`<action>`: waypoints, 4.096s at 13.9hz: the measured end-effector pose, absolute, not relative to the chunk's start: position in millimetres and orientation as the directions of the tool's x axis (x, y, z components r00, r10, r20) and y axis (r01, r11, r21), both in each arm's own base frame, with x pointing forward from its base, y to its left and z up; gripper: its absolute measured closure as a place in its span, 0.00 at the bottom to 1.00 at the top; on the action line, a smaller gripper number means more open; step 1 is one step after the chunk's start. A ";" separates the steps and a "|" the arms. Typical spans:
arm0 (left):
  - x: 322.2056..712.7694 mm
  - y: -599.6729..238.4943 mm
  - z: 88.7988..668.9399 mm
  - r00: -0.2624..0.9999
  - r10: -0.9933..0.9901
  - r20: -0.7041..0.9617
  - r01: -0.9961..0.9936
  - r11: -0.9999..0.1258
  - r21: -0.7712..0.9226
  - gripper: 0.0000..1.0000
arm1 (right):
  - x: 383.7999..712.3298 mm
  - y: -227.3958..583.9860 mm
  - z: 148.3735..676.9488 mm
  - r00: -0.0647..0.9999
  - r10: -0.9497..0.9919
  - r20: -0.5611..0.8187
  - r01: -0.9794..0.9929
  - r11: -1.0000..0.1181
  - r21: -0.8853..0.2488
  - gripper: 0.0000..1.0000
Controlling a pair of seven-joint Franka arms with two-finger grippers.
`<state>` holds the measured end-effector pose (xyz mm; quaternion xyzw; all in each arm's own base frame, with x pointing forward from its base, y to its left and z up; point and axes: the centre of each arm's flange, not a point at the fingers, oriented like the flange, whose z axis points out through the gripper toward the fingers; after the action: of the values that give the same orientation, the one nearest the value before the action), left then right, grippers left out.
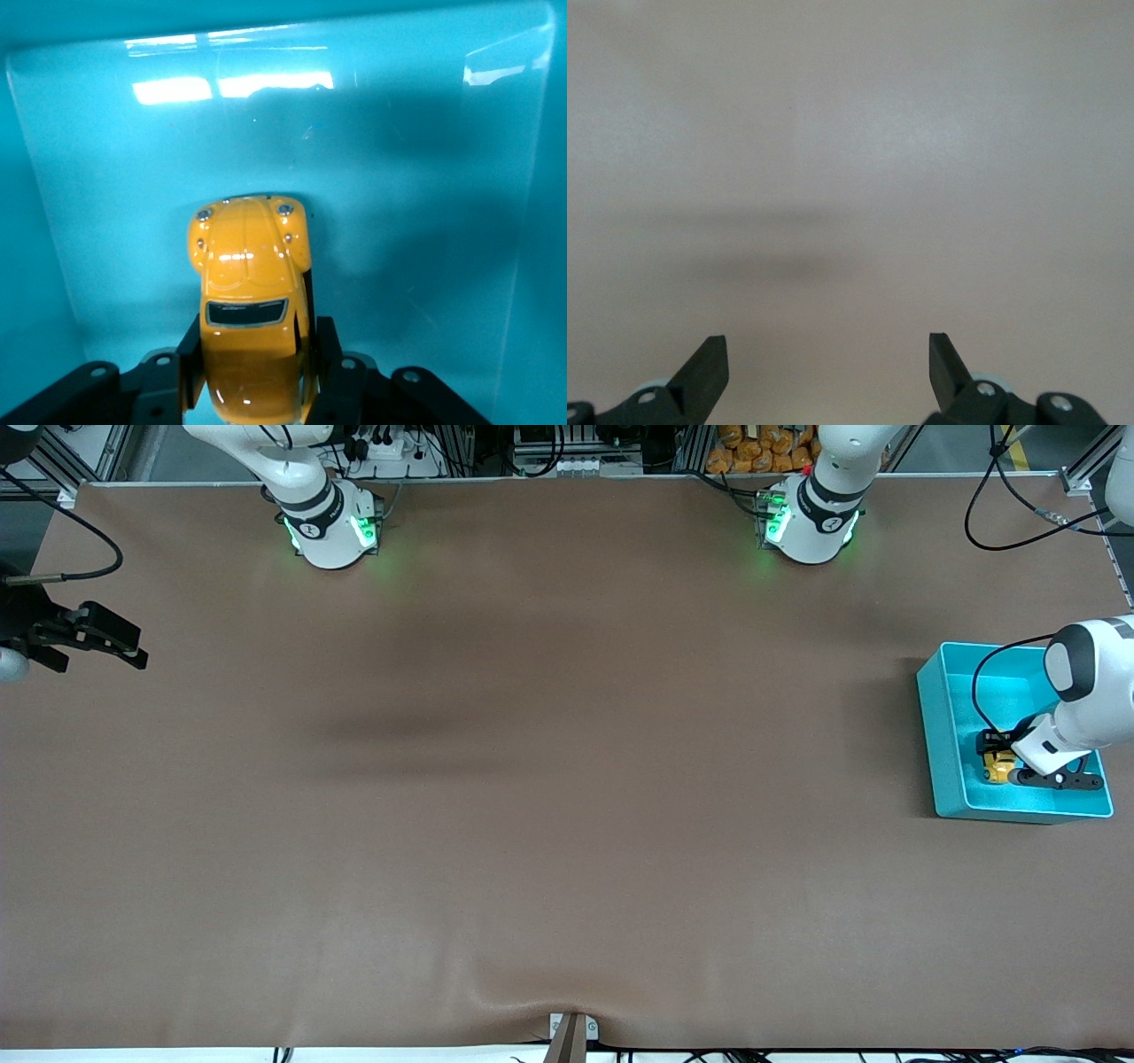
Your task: Wind and store yellow beetle car
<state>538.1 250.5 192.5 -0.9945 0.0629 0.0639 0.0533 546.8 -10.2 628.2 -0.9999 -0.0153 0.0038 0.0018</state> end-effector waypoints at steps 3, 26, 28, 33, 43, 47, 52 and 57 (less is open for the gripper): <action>546.9 250.3 202.9 0.986 -0.123 -0.110 -0.135 -0.985 -0.110 0.24 | 546.8 -10.3 628.1 1.000 0.030 -0.008 0.030 -1.000 -0.004 0.00; 575.1 -33.4 536.2 0.995 -0.100 0.007 -0.098 -0.987 -0.127 0.00 | 546.9 -10.1 630.2 1.000 0.031 -0.004 0.031 -1.000 -0.003 0.00; 561.3 -43.2 565.9 0.996 -0.090 -0.009 -0.090 -0.991 -0.098 0.00 | 547.0 -10.2 630.4 1.000 0.031 -0.003 0.031 -1.000 -0.003 0.00; 536.1 -52.0 608.1 0.998 -0.064 -0.029 -0.066 -0.995 -0.069 0.00 | 547.0 -10.4 630.6 1.000 0.030 -0.003 0.030 -1.000 -0.003 0.00; 519.2 -59.3 647.4 0.993 -0.112 -0.037 -0.112 -0.994 -0.017 0.00 | 547.0 -10.0 630.6 1.000 0.031 -0.003 0.031 -1.000 -0.003 0.00; 519.1 -56.3 663.4 0.995 -0.102 -0.004 -0.102 -0.995 0.021 0.00 | 547.2 -10.5 630.2 1.000 0.030 -0.004 0.030 -1.000 -0.003 0.00; 519.1 -60.6 662.7 0.994 -0.110 -0.006 -0.110 -0.994 0.022 0.00 | 547.6 -11.4 629.4 1.000 0.028 -0.005 0.028 -1.000 -0.004 0.00; 519.8 -58.2 662.7 0.994 -0.105 -0.003 -0.105 -0.994 0.023 0.00 | 547.9 -10.5 628.9 1.000 0.030 -0.006 0.030 -1.000 -0.003 0.00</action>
<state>519.8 -58.2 662.7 -0.9985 0.0527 0.0023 -0.0113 547.9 -10.5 628.9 -0.9999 -0.0151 0.0031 0.0016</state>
